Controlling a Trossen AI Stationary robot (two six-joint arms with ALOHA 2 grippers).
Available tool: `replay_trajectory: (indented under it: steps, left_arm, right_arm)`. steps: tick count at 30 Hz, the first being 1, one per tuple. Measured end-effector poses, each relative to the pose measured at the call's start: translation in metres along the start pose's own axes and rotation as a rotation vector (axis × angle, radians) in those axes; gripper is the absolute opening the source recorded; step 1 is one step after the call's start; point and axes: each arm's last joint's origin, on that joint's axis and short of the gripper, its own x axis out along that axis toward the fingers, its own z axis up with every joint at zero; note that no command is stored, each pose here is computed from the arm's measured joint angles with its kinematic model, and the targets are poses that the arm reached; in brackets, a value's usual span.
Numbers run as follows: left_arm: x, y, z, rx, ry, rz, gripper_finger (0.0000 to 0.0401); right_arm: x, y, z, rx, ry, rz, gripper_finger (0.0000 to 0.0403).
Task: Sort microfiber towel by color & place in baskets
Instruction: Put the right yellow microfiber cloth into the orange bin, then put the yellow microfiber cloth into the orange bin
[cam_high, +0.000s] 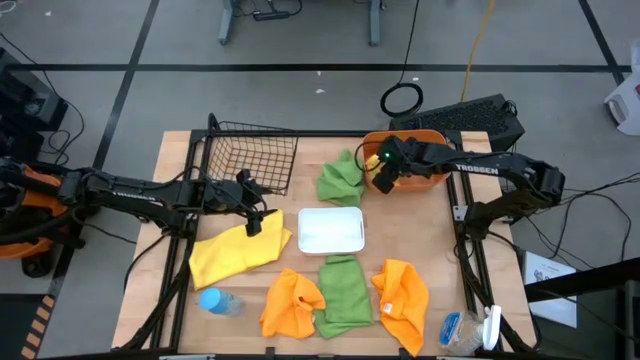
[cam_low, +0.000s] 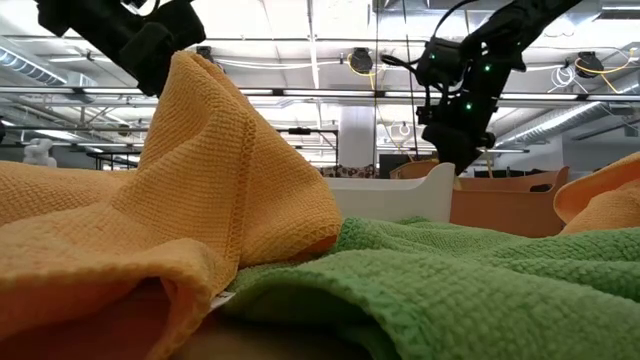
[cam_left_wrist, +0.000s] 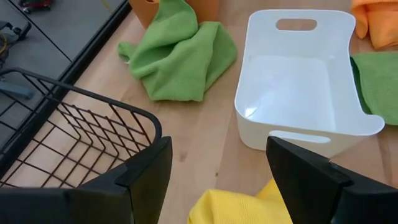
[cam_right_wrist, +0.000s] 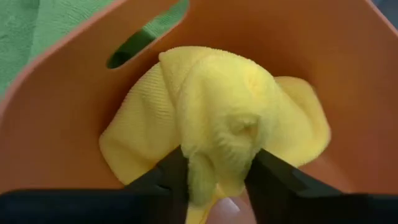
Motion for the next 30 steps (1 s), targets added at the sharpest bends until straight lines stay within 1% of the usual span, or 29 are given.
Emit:
replay_trajectory:
  steps: [6, 14, 16, 20, 24, 27, 30]
  left_arm:
    - [0.0, 0.0, -0.001, -0.007, 0.006, -0.017, 0.0267]
    - [0.0, -0.002, -0.001, -0.07, 0.009, -0.032, 0.0267]
    - [-0.001, -0.003, -0.001, -0.079, 0.009, -0.038, 0.0267]
    - [-0.002, -0.008, 0.0, -0.083, -0.005, -0.058, 0.0267]
    - [-0.003, -0.013, -0.001, -0.104, -0.003, -0.074, 0.0267]
    - [-0.005, -0.018, -0.001, -0.09, -0.002, -0.097, 0.0267]
    - [-0.006, -0.023, -0.002, -0.073, -0.003, -0.121, 0.0267]
  right_arm:
    - [-0.012, -0.003, -0.001, 0.021, -0.024, 0.006, 0.0199]
    - [-0.037, -0.01, -0.007, 0.071, -0.063, 0.015, 0.0255]
    - [-0.039, -0.011, -0.008, 0.074, -0.067, 0.001, 0.0267]
    - [-0.038, -0.014, -0.007, 0.035, -0.07, -0.058, 0.029]
    - [-0.038, -0.014, -0.006, 0.044, -0.081, -0.068, 0.0295]
    - [-0.041, -0.011, -0.006, 0.057, -0.103, -0.049, 0.0285]
    - [-0.048, -0.004, -0.006, 0.066, -0.14, 0.003, 0.027]
